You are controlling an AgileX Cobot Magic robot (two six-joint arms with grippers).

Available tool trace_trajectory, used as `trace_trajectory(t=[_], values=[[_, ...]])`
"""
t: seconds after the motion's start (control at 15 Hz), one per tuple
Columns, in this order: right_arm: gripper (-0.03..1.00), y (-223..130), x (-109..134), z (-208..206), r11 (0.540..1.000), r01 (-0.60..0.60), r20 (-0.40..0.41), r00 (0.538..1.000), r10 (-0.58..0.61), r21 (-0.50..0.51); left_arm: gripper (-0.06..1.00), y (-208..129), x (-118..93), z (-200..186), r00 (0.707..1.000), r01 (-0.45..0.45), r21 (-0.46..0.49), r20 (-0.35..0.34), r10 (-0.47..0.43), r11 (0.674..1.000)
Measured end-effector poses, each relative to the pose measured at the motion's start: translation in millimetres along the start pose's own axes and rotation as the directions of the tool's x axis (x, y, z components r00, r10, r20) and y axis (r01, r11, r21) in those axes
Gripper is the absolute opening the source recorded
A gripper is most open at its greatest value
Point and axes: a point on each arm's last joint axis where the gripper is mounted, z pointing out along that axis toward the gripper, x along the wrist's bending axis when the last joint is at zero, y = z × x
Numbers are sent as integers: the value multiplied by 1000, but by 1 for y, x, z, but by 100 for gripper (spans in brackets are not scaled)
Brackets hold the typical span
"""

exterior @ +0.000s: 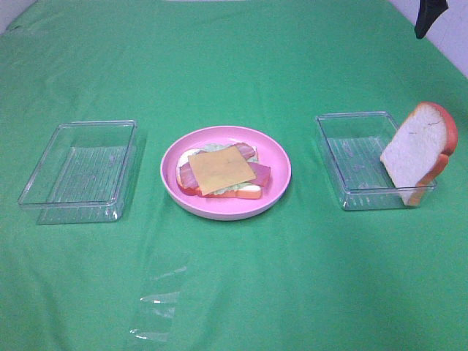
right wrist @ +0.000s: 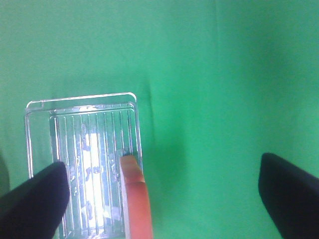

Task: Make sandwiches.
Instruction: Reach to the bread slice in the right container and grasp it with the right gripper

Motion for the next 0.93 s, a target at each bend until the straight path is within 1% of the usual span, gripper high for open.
trace_trajectory(t=[0.13,0.4,0.47,0.6,0.67,0.73,0.87,0.93], values=[[98,0,-1,0,1000,-10,-19,1000,10,-1,99,0,0,0,1000,0,0,0,0,1000],[98,-1,0,1,1000,-12,-28,1000,13,3,99,0,0,0,1000,0,0,0,0,1000],[98,-4,1,7,1000,-14,-36,999,15,28,99,0,0,0,1000,0,0,0,0,1000],[98,-19,2,28,993,-1,-41,999,6,118,99,0,0,0,1000,0,0,0,0,1000],[98,-34,3,47,979,8,-48,999,2,203,99,0,0,0,1000,0,0,0,0,1000],[98,-45,4,60,964,9,-54,998,6,265,99,0,0,0,1000,0,0,0,0,1000],[98,-64,7,79,940,8,-75,997,19,340,99,0,0,0,1000,0,0,0,0,1000],[98,-68,8,84,935,9,-82,996,21,355,99,0,0,0,1000,0,0,0,0,1000]])
